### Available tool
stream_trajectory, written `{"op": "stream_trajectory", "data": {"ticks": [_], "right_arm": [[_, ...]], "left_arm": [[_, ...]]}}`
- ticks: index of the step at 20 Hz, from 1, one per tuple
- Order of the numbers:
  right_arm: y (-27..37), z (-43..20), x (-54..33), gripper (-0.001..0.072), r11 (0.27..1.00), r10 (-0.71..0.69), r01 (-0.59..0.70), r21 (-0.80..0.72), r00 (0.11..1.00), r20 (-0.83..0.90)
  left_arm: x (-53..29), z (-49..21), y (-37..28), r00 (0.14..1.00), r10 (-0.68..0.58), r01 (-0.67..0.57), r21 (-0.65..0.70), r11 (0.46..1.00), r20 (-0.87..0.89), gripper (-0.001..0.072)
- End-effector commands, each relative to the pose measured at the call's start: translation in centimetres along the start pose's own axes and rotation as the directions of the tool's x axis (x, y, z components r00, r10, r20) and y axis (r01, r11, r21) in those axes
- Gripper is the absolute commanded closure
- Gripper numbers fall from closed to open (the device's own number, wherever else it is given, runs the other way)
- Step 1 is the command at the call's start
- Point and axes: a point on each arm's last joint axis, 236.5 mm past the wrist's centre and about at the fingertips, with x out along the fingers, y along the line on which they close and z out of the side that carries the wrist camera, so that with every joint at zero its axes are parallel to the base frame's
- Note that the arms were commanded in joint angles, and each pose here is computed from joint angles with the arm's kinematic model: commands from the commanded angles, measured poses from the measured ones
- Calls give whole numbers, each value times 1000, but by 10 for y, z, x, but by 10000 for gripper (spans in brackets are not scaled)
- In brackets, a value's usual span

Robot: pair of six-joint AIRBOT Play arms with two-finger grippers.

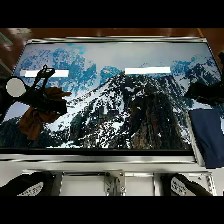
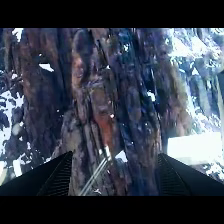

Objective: Fold the shirts.

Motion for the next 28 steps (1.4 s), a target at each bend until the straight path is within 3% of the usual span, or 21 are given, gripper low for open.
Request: {"op": "stream_trajectory", "data": {"ticks": [1,14,18,21,23,24,28], "right_arm": [[0,0,0,52,1000,0,0,0,1000,1],[0,0,0,53,1000,0,0,0,1000,1],[-2,34,-3,54,999,-11,6,35,989,145],[0,31,-2,54,999,-3,-2,37,991,131],[-1,31,-2,54,1000,-4,1,22,991,132],[-1,32,-2,54,1000,-4,3,7,991,132],[-2,31,-1,54,999,-7,13,-38,991,131]], "left_arm": [[0,0,0,1000,0,0,0,1000,0,46],[0,0,0,1000,0,0,0,1000,0,46],[2,26,0,995,-1,1,-4,1000,103,47],[11,35,1,993,1,0,-5,1000,117,47],[20,40,48,982,154,-142,-106,984,106,34],[24,37,79,974,215,-198,-182,963,77,-12],[31,-4,198,958,283,-274,-465,842,-53,-13]]}}
